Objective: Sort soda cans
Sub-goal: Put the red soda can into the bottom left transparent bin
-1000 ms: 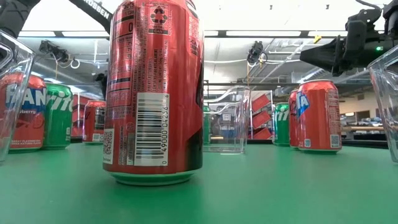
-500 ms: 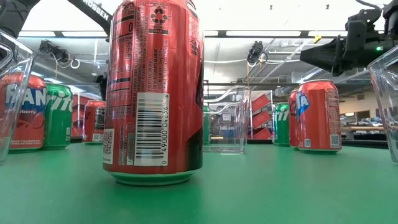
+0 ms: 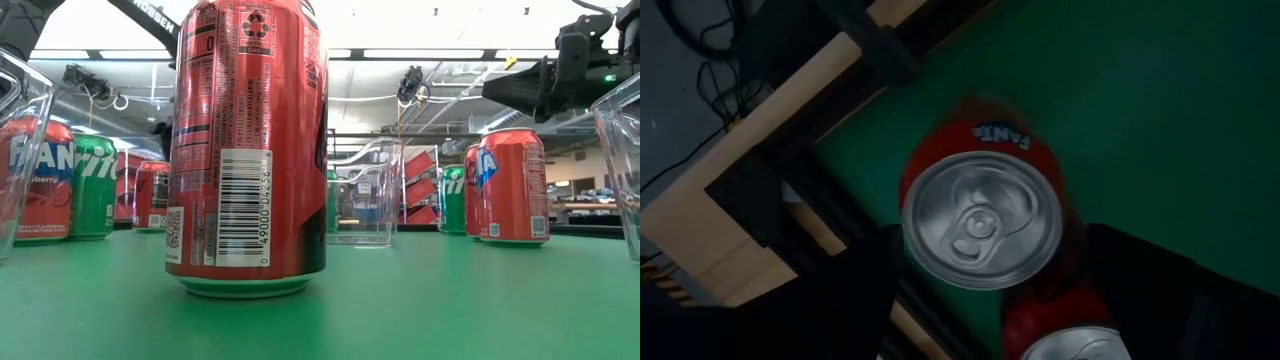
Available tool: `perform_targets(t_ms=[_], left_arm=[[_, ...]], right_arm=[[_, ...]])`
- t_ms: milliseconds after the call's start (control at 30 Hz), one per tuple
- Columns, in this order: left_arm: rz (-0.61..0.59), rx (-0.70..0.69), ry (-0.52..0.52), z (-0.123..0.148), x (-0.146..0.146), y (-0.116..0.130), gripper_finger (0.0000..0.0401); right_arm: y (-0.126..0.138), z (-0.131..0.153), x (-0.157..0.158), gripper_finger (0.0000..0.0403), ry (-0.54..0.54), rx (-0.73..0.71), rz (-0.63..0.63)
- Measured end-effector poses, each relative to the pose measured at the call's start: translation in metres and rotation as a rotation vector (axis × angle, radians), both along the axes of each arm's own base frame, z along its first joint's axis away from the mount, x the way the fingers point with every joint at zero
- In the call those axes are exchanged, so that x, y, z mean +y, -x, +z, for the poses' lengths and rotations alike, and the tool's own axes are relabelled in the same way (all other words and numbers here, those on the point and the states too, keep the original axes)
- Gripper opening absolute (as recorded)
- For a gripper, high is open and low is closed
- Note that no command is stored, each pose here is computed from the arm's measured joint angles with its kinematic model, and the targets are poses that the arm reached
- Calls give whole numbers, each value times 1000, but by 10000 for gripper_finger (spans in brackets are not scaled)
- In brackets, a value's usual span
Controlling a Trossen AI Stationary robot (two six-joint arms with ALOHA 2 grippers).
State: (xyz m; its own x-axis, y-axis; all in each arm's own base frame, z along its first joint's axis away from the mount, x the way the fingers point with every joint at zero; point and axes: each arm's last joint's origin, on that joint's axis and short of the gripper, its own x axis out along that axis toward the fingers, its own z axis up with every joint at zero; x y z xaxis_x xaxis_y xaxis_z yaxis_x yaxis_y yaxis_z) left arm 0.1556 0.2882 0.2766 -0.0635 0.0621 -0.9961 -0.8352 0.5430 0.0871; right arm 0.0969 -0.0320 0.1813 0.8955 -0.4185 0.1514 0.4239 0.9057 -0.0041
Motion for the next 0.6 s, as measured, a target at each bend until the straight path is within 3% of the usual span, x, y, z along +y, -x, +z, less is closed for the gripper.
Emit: perform_targets(t_ms=[300,600], left_arm=[[9,-23,-12,-1,4,1,319],[8,5,56,-20,11,-4,319]], right_arm=[[0,0,0,124,0,0,0],[0,0,0,124,0,0,0]])
